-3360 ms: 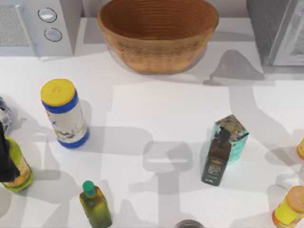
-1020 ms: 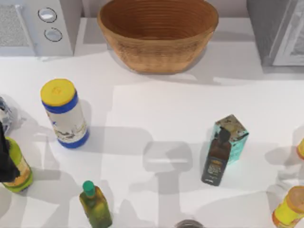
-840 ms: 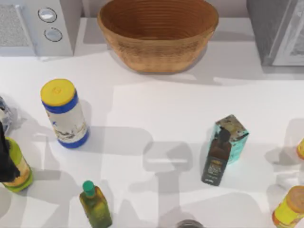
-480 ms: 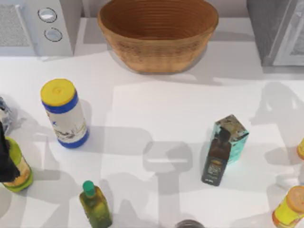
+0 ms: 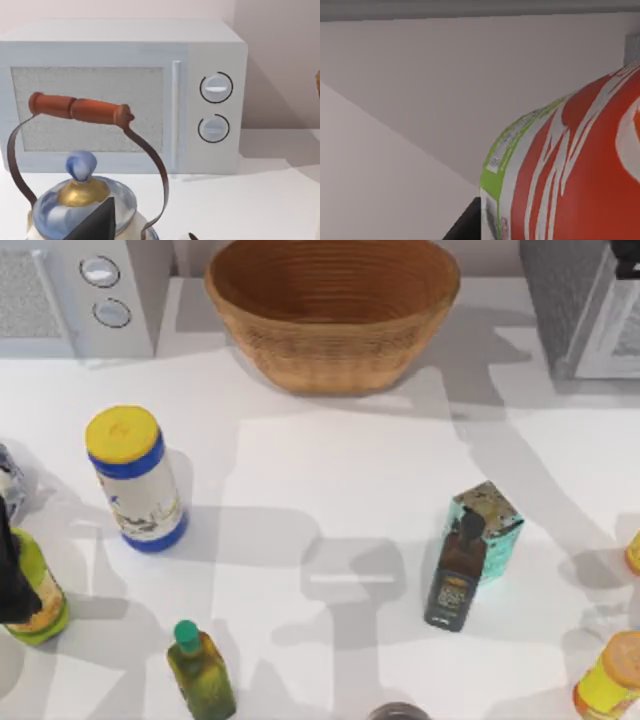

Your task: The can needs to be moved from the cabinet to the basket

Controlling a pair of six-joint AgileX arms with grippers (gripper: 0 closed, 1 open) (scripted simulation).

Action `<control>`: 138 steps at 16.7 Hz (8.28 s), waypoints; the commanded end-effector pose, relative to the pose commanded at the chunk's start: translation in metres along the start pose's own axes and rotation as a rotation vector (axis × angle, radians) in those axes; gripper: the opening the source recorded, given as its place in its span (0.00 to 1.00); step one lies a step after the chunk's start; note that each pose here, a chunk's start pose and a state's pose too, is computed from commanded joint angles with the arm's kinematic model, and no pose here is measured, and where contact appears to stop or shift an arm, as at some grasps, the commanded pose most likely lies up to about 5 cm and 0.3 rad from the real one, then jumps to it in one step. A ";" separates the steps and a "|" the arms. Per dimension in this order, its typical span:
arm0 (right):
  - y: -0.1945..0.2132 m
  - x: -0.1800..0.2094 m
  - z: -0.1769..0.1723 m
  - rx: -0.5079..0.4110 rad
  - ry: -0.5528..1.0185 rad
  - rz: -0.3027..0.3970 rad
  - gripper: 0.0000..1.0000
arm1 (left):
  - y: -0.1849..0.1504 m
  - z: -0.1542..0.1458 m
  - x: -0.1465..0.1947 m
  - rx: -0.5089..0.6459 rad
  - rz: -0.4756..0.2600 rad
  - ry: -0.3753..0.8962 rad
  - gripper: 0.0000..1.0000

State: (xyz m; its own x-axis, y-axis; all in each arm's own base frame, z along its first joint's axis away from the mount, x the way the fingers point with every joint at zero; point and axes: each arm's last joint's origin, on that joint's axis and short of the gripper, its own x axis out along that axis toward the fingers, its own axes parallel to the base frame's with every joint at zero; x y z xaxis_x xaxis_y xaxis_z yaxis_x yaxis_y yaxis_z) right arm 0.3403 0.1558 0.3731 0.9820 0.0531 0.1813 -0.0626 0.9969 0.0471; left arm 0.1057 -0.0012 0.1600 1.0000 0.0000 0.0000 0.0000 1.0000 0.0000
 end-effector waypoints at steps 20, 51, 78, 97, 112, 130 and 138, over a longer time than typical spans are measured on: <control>0.147 0.079 -0.172 -0.054 0.186 -0.057 0.00 | 0.000 0.000 0.000 0.000 0.000 0.000 1.00; 0.147 0.091 -0.178 -0.052 0.182 -0.056 1.00 | 0.000 0.000 0.000 0.000 0.000 0.000 1.00; 0.114 0.085 -0.140 -0.055 0.181 -0.059 1.00 | 0.000 0.000 0.000 0.000 0.000 0.000 1.00; -0.139 -0.253 -0.089 -0.050 0.134 -0.041 1.00 | 0.000 0.000 0.000 0.000 0.000 0.000 1.00; -0.153 -0.273 -0.140 -0.061 0.128 -0.040 1.00 | 0.000 0.000 0.000 0.000 0.000 0.000 1.00; -0.333 -0.218 -0.122 -0.173 0.108 -0.015 1.00 | 0.000 0.000 0.000 0.000 0.000 0.000 1.00; -0.354 -0.241 -0.155 -0.052 0.182 -0.057 1.00 | 0.000 0.000 0.000 0.000 0.000 0.000 1.00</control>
State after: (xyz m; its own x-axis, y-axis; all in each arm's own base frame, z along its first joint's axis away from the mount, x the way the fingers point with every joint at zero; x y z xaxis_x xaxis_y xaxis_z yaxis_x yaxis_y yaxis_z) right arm 0.1539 -0.2014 0.1603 1.0000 0.0017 -0.0014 -0.0017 1.0000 0.0000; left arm 0.1057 -0.0012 0.1600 1.0000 0.0000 0.0000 0.0000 1.0000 0.0000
